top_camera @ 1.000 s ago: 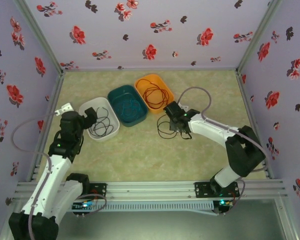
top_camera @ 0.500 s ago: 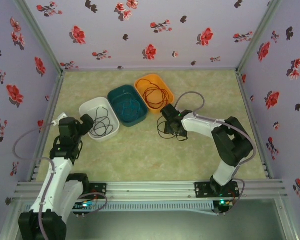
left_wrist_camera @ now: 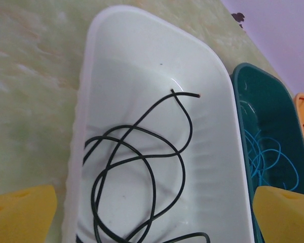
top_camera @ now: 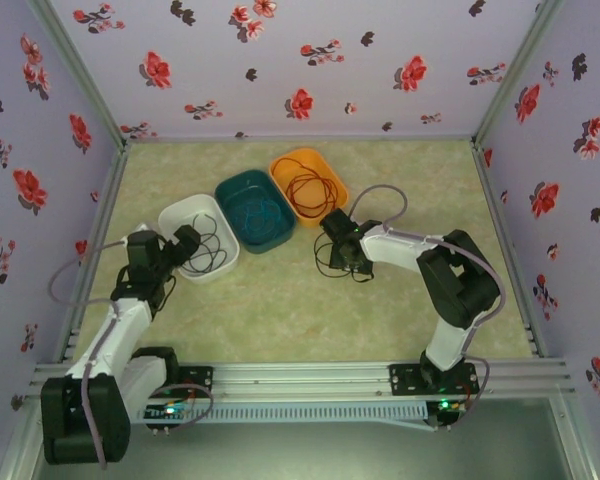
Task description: Untangle the cables
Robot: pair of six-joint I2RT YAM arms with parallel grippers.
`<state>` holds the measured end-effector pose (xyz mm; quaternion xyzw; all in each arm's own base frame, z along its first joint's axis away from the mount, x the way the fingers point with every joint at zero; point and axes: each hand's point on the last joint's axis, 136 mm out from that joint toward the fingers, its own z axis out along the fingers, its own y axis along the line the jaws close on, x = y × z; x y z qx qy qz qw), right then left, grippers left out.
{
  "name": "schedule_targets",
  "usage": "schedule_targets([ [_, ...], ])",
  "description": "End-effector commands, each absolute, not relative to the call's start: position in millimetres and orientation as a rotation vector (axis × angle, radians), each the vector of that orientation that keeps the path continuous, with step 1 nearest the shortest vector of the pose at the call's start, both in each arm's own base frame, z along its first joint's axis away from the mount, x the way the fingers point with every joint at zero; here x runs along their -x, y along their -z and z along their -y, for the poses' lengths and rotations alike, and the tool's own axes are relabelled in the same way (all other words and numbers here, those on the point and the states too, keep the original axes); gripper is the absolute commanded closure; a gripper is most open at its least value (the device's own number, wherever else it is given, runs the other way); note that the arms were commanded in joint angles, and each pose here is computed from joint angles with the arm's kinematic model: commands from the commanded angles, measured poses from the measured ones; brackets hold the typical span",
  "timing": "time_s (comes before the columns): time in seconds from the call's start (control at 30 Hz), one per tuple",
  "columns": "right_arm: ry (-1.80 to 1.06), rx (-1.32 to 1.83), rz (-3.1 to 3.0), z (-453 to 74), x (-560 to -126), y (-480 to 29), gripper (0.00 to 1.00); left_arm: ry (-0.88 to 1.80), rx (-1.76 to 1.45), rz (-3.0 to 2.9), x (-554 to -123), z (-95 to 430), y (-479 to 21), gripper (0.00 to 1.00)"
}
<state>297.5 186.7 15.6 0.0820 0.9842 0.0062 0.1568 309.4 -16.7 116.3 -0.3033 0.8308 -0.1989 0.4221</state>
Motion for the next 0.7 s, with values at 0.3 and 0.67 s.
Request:
schedule_targets([
  [0.3, -0.048, -0.259, -2.844, -189.8, -295.8, -5.2, 0.71, 0.626, 0.725, -2.004, -324.7, 28.3, -133.0, 0.0],
  [0.67, -0.051, -0.26, -2.832, -188.0, -295.7, -11.1, 1.0, 0.696, 0.714, -2.018, -332.6, 38.3, -124.6, 0.0],
])
